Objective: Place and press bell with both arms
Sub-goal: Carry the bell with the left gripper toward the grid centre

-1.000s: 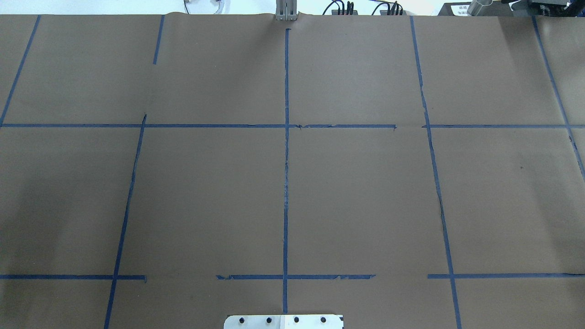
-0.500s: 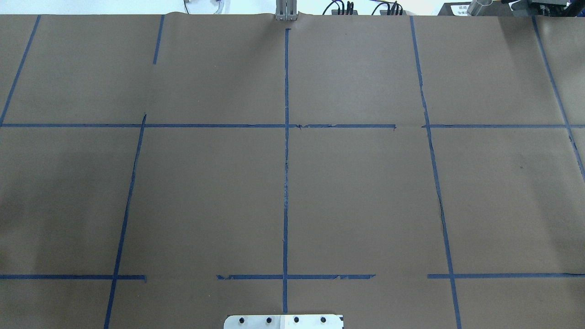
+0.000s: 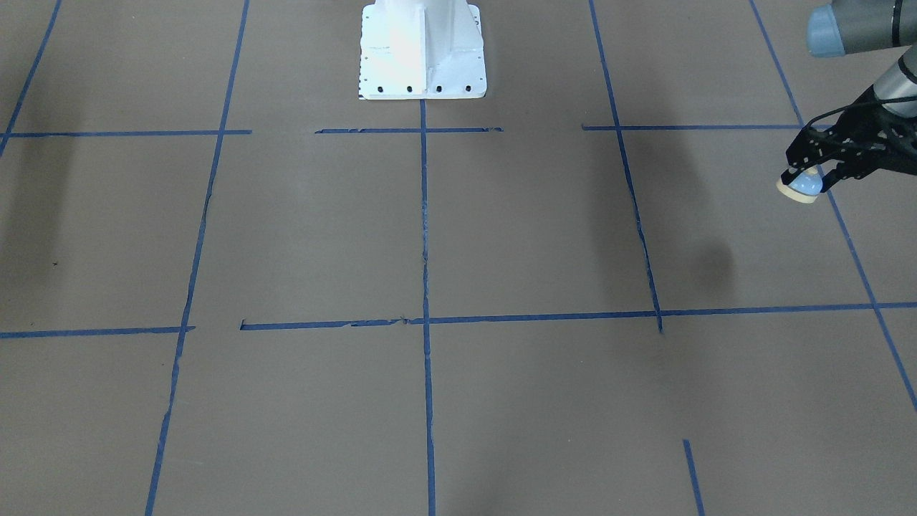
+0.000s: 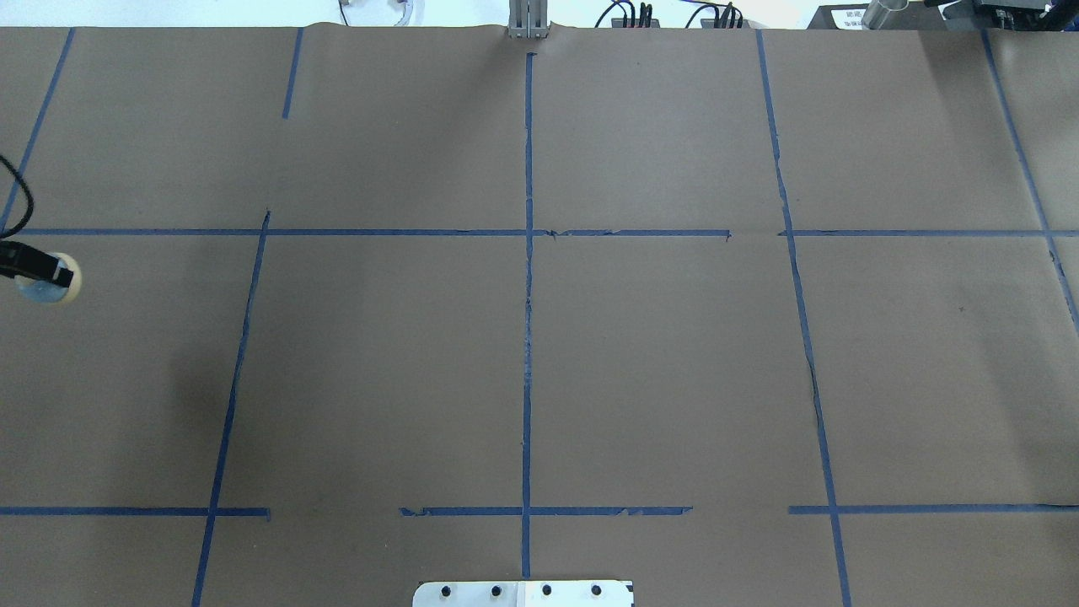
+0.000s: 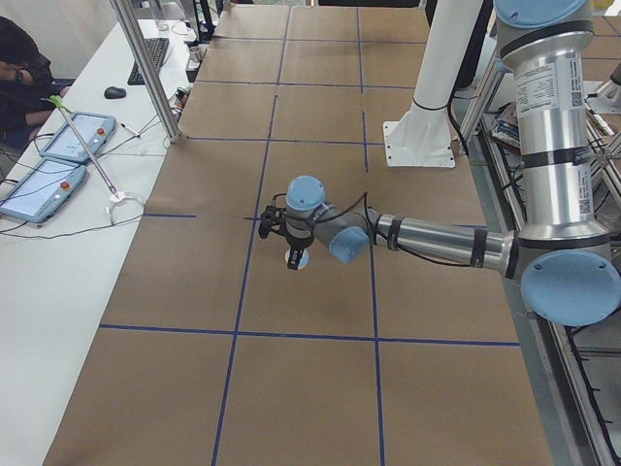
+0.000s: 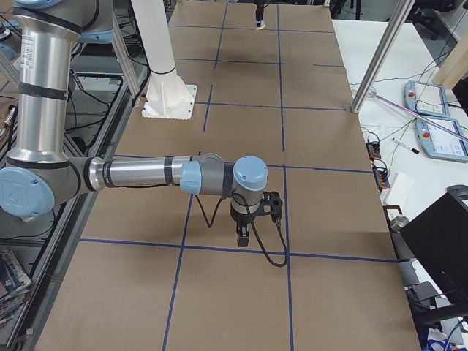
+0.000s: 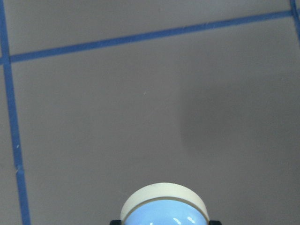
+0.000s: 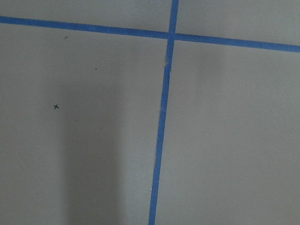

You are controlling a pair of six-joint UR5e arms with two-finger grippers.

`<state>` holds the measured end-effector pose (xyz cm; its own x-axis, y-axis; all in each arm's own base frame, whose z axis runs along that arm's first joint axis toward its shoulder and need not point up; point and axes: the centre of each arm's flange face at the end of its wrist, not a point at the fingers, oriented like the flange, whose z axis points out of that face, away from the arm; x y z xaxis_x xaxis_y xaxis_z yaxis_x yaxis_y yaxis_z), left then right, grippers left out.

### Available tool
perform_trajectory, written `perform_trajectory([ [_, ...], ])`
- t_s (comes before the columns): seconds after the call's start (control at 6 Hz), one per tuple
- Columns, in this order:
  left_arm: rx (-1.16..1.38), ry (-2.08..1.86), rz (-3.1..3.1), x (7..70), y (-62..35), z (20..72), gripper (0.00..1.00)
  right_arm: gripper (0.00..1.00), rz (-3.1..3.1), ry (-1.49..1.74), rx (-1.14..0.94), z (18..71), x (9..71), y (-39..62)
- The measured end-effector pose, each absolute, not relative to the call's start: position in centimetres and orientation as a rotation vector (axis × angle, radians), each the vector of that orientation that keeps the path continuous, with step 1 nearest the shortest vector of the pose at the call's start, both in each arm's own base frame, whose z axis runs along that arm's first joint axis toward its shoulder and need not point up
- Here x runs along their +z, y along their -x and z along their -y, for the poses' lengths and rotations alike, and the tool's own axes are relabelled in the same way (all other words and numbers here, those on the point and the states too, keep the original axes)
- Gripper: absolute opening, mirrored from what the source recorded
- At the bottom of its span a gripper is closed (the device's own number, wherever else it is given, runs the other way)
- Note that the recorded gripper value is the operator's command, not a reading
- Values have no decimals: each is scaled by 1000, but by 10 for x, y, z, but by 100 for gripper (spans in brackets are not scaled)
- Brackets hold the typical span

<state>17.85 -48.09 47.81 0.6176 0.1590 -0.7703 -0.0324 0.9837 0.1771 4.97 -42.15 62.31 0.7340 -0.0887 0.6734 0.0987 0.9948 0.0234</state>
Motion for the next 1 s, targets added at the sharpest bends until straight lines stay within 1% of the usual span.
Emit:
perform_trajectory([
  [0.17, 113, -89, -904, 413, -236, 507, 1, 100, 740, 16, -101, 421, 624, -50],
  [0.5, 66, 17, -868, 285, -365, 521, 1, 100, 740, 20, -98, 422, 626, -50],
  [0.83, -32, 77, -839, 190, -481, 532, 1, 100, 739, 21, -98, 422, 626, -50],
  [1.0, -69, 88, -815, 153, -533, 539, 1, 100, 740, 21, -98, 422, 626, -49],
])
